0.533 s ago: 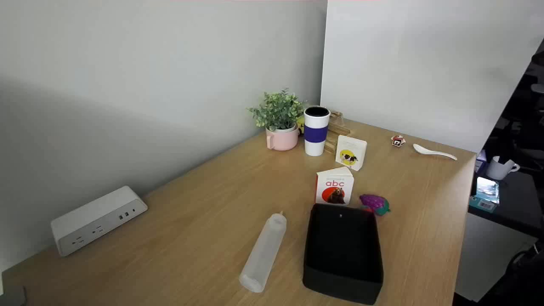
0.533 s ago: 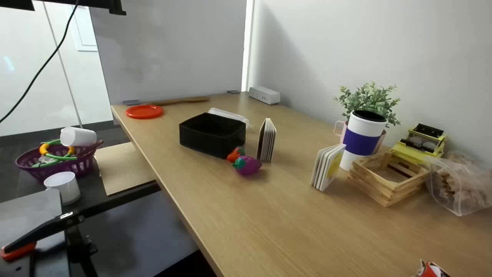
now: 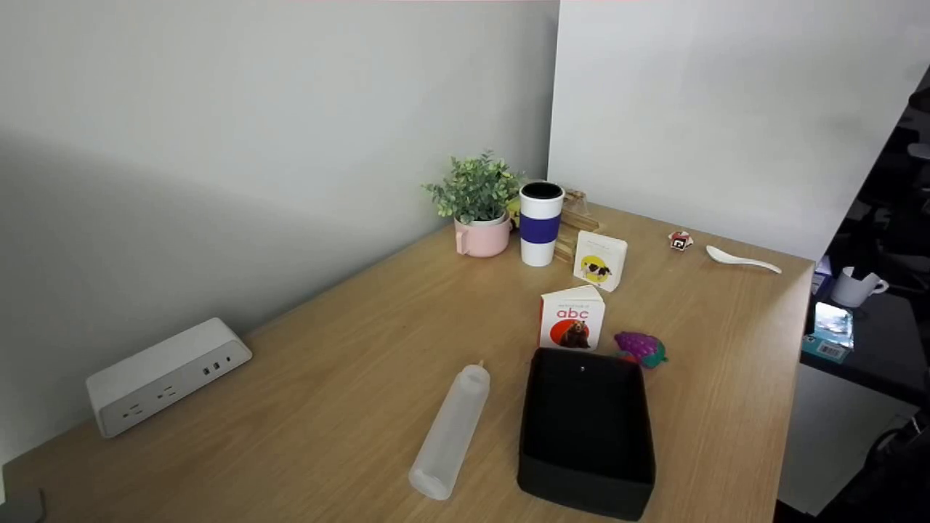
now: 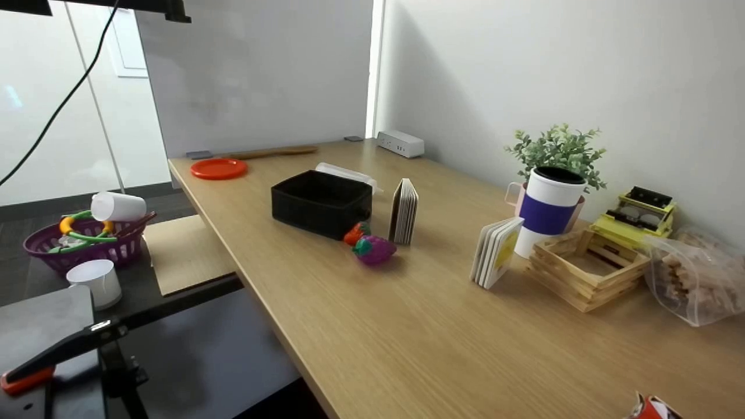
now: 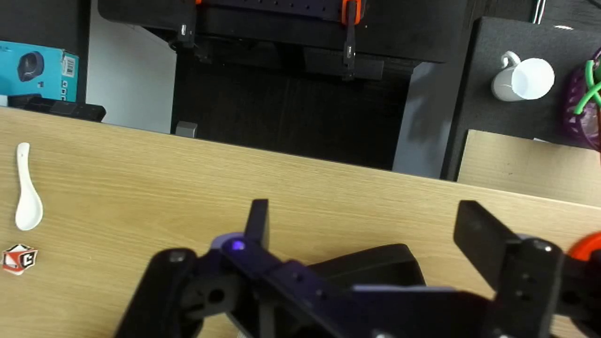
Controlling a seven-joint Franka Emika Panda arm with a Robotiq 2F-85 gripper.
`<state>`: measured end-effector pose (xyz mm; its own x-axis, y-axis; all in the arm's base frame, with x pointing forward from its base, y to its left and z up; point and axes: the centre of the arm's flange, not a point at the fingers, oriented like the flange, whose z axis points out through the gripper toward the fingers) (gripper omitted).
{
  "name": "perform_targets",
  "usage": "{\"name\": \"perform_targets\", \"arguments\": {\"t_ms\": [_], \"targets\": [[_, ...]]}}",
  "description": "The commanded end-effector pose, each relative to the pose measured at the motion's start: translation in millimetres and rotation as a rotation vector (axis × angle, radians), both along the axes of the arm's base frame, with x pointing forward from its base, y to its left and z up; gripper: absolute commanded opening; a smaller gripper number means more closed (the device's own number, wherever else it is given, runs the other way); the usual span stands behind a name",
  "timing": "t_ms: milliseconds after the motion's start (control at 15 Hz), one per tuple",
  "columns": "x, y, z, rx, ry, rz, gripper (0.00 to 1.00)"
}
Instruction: Put the book on the left in the black box, put the grape toy in the box, remove the book from the box then put the strawberry toy in the box
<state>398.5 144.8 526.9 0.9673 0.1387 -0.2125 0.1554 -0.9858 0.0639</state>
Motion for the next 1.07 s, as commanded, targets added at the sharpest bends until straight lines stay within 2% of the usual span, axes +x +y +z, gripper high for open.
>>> {"name": "perform_targets", "arguments": {"t_ms": [0,200,533,667,800,1000], "targets": [[-0.7,-3.4,-0.6,-0.022,0.006,-0.014,1.0],[10.3,-8.4,-4.2,-0.058,-0.048,0.114,1.0],[68.9,-17.7,-37.8,-0.033,-0.093,0.286,1.0],[96.3,-28.3,-69.5,-0.034,-0.063,0.307,1.0],[113.9,-39.3,-101.8,0.005,-0.015,0.347,1.0],[120.7,-46.8,-127.9,0.034,0.046,0.455,1.0]]}}
